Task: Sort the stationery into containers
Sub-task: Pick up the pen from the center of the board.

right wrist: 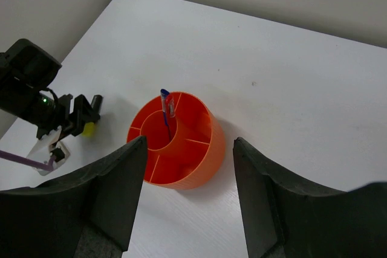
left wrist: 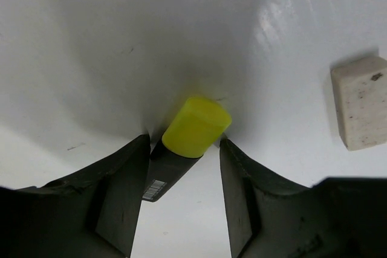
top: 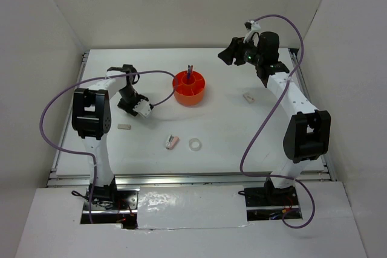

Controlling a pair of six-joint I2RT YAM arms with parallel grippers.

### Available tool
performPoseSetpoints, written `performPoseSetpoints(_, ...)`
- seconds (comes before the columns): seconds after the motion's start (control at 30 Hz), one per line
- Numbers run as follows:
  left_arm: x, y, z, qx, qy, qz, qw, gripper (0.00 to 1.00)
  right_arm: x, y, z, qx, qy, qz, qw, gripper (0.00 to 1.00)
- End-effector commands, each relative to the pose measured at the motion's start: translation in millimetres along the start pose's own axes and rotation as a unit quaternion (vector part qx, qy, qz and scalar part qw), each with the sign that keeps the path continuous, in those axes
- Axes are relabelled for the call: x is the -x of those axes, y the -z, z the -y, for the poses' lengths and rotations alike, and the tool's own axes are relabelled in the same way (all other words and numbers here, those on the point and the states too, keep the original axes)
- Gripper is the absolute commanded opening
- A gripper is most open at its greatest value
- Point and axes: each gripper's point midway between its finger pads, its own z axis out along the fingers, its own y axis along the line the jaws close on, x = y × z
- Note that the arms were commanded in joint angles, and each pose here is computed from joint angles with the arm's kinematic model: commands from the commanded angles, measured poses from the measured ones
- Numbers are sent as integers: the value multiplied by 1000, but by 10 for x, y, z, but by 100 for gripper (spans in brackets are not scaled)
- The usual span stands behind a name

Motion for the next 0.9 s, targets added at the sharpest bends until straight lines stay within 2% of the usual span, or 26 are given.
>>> performPoseSetpoints(0.0,206,-139,41,-21,-235,31,971,61,141,108,-77,7,9,16,1000,65)
performPoseSetpoints(0.17,265,-218,97,-25,-257,27,966,57,131,126,-104,10,10,13,1000,65)
performPoseSetpoints(0.3,282,-273,73,-27,-259,23,965,45,132,147,-104,9,13,13,1000,64)
performPoseSetpoints(0.53,479,-52,-232,52,-228,48,971,23,121,196,-126,7,17,9,1000,63)
performPoseSetpoints(0.57,585,61,-316,83,-205,68,973,19,119,201,-137,7,18,9,1000,63)
performPoseSetpoints(0.73,964,678,-609,186,-118,165,961,15,121,281,-143,5,16,10,1000,63)
performPoseSetpoints(0.77,1126,842,-660,210,-81,215,950,13,118,294,-138,5,15,10,1000,63)
performPoseSetpoints(0.83,1256,1123,-733,236,-42,264,934,13,115,334,-134,4,10,9,1000,63)
performPoseSetpoints(0.87,1372,1293,-752,247,1,313,917,12,120,355,-125,2,9,9,1000,62)
